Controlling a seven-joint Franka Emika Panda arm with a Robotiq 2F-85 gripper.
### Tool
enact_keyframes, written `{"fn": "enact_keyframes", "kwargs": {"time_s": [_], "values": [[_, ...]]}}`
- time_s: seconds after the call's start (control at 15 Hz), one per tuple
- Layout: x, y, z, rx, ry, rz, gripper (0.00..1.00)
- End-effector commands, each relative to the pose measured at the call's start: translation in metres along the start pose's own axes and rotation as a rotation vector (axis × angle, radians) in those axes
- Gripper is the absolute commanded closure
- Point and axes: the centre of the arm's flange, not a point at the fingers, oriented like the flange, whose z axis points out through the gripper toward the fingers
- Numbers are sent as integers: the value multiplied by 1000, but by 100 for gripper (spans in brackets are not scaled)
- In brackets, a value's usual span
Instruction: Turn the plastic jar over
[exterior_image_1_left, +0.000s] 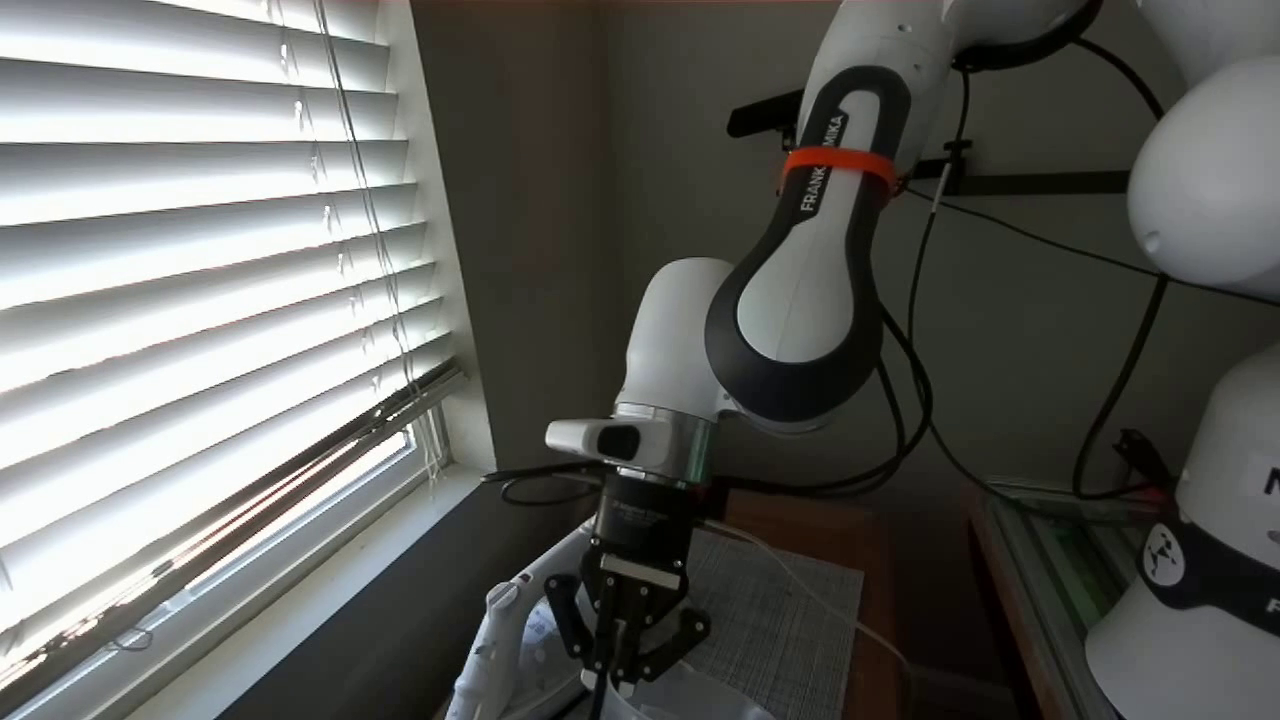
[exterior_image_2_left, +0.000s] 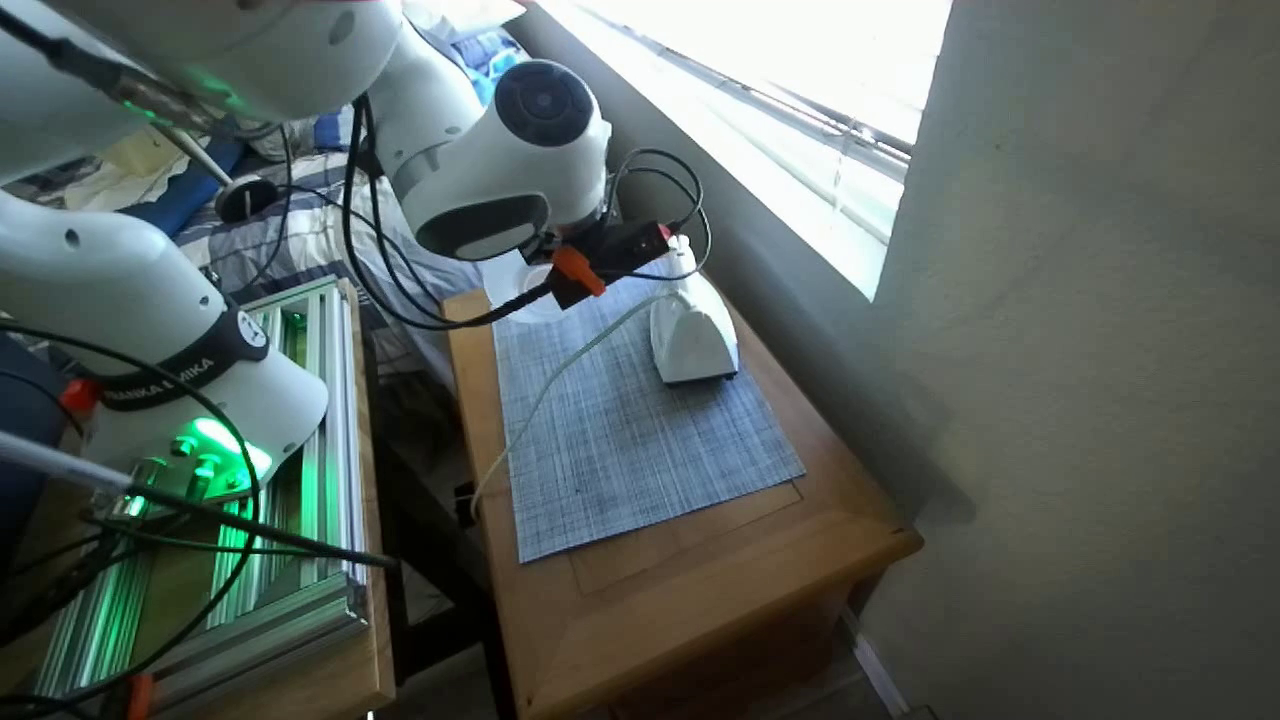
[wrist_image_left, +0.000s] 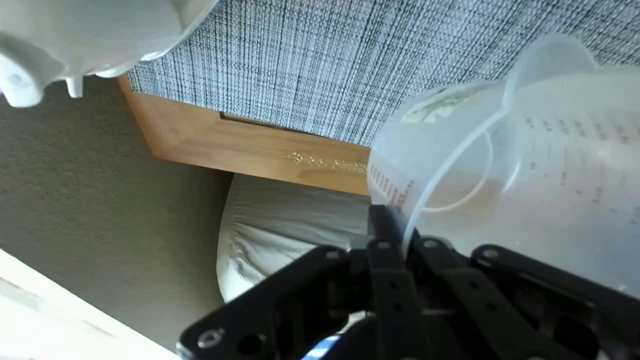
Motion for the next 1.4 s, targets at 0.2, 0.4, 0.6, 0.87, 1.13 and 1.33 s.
{"fn": "enact_keyframes", "kwargs": {"time_s": [0.2,0.4,0.6,0.87,1.13,1.33], "values": [[-23,-6,2,-46,108,-26,99],[-35,-10,6,-64,108,-18,99],[-46,-14,7,-64,100,-10,99],[-48,-14,9,-68,102,-7,99],[-49,-14,6,-57,78,-24,58],[-50,-14,5,-53,64,-41,37]]}}
